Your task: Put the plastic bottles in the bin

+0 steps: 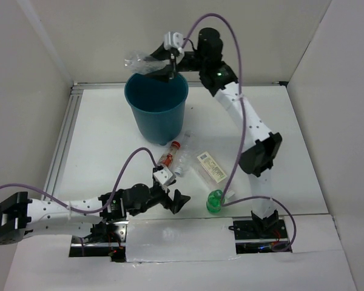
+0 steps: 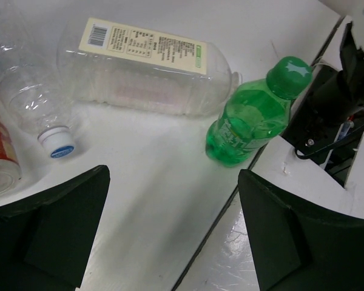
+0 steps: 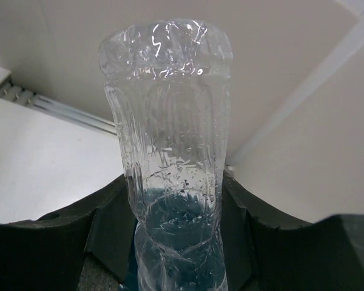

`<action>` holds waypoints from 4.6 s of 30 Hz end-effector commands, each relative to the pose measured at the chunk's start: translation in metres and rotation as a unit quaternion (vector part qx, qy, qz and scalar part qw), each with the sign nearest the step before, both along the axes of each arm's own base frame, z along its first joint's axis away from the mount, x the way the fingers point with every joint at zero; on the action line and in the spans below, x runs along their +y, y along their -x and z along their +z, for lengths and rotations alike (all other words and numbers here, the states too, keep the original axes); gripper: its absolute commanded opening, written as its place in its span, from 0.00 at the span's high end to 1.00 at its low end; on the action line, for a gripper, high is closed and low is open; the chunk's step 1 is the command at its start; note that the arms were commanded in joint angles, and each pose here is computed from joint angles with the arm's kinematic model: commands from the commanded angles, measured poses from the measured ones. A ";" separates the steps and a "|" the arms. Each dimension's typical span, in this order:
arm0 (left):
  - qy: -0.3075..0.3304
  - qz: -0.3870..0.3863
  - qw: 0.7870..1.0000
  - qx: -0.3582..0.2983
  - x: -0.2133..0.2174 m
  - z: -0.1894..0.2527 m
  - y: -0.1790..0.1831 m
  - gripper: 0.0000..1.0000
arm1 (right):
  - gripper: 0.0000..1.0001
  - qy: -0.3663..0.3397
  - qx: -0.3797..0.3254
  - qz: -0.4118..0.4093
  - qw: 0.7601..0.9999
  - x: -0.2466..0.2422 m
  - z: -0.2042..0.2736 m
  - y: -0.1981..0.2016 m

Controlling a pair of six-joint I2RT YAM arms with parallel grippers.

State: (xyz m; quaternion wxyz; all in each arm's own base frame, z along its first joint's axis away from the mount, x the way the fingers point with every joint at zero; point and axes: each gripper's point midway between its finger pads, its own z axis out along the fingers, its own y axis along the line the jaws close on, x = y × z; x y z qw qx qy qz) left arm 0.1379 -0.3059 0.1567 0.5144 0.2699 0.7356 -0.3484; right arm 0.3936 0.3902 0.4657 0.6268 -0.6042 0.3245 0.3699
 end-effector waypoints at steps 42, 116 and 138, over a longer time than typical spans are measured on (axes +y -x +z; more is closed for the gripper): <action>-0.001 -0.068 0.977 -0.201 -0.146 0.063 0.000 1.00 | 0.09 0.045 0.348 -0.315 0.882 -0.321 -0.190 0.097; -0.256 0.305 0.917 0.009 0.077 -0.042 -0.124 0.00 | 1.00 -0.030 0.087 -0.292 0.952 -0.177 0.023 0.004; -0.266 0.312 0.912 0.024 0.081 -0.075 -0.178 0.00 | 0.00 -0.070 0.235 -0.212 0.946 -0.055 0.007 -0.068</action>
